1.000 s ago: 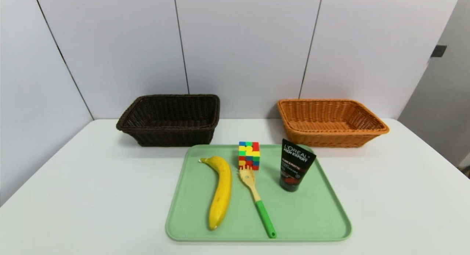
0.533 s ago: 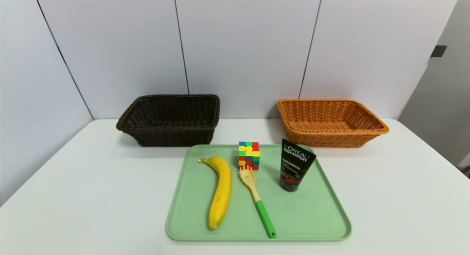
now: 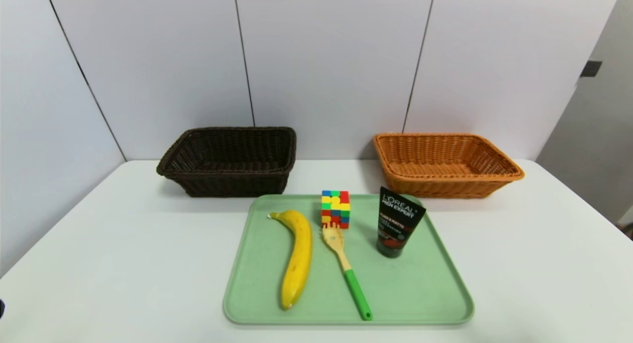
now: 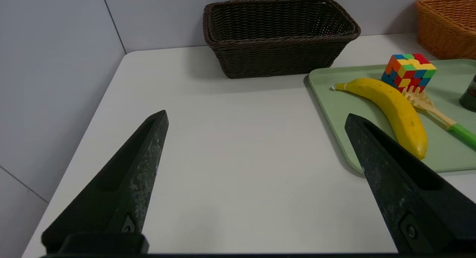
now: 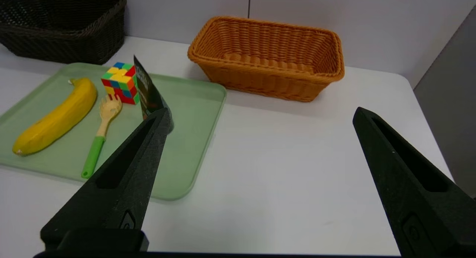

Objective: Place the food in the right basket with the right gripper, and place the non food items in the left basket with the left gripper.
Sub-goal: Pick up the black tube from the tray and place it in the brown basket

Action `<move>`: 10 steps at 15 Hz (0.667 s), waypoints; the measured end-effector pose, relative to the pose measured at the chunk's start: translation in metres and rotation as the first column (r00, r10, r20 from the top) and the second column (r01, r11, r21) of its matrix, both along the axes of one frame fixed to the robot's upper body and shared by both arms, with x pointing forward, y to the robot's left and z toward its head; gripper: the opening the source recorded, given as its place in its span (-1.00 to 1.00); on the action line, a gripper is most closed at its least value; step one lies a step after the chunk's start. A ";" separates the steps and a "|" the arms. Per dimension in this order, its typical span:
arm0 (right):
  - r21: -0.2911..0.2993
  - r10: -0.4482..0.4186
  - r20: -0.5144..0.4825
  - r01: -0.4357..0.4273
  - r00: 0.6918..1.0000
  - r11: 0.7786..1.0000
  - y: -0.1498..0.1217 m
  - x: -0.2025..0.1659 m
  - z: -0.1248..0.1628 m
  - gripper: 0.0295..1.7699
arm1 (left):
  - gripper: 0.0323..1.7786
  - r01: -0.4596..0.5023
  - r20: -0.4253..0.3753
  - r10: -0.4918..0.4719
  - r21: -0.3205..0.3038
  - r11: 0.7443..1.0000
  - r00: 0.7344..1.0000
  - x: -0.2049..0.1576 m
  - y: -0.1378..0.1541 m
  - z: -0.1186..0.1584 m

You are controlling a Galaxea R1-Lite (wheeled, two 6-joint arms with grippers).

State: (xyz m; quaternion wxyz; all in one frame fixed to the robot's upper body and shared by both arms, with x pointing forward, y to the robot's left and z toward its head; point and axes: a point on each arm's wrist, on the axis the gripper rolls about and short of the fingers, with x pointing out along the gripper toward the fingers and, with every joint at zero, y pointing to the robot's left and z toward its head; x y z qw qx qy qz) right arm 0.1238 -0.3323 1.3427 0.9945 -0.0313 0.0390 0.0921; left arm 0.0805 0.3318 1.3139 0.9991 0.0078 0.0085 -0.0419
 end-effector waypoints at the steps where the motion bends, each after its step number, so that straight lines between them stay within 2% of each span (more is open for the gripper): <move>1: 0.002 0.011 -0.008 -0.011 1.000 1.000 0.001 0.013 0.015 0.92 | 0.90 0.004 -0.014 -0.004 -0.004 1.000 1.000 0.009 0.000 0.015; 3: 0.013 0.047 -0.027 -0.047 0.999 0.999 0.004 0.039 0.038 0.92 | 0.90 0.012 -0.054 -0.012 -0.008 1.000 0.998 0.037 0.000 0.042; 5: 0.031 0.115 -0.075 -0.113 0.991 0.993 0.013 0.070 0.050 0.92 | 0.90 0.041 -0.111 -0.042 -0.015 0.999 0.993 0.067 -0.002 0.058; 8: 0.090 0.230 -0.200 -0.216 0.952 0.972 0.040 0.115 0.042 0.92 | 0.90 0.108 -0.209 -0.120 -0.069 0.992 0.970 0.105 -0.009 0.059; 10: 0.101 0.273 -0.259 -0.255 0.927 0.962 0.059 0.140 0.024 0.92 | 0.90 0.088 -0.239 -0.108 -0.092 0.992 0.965 0.125 -0.014 0.054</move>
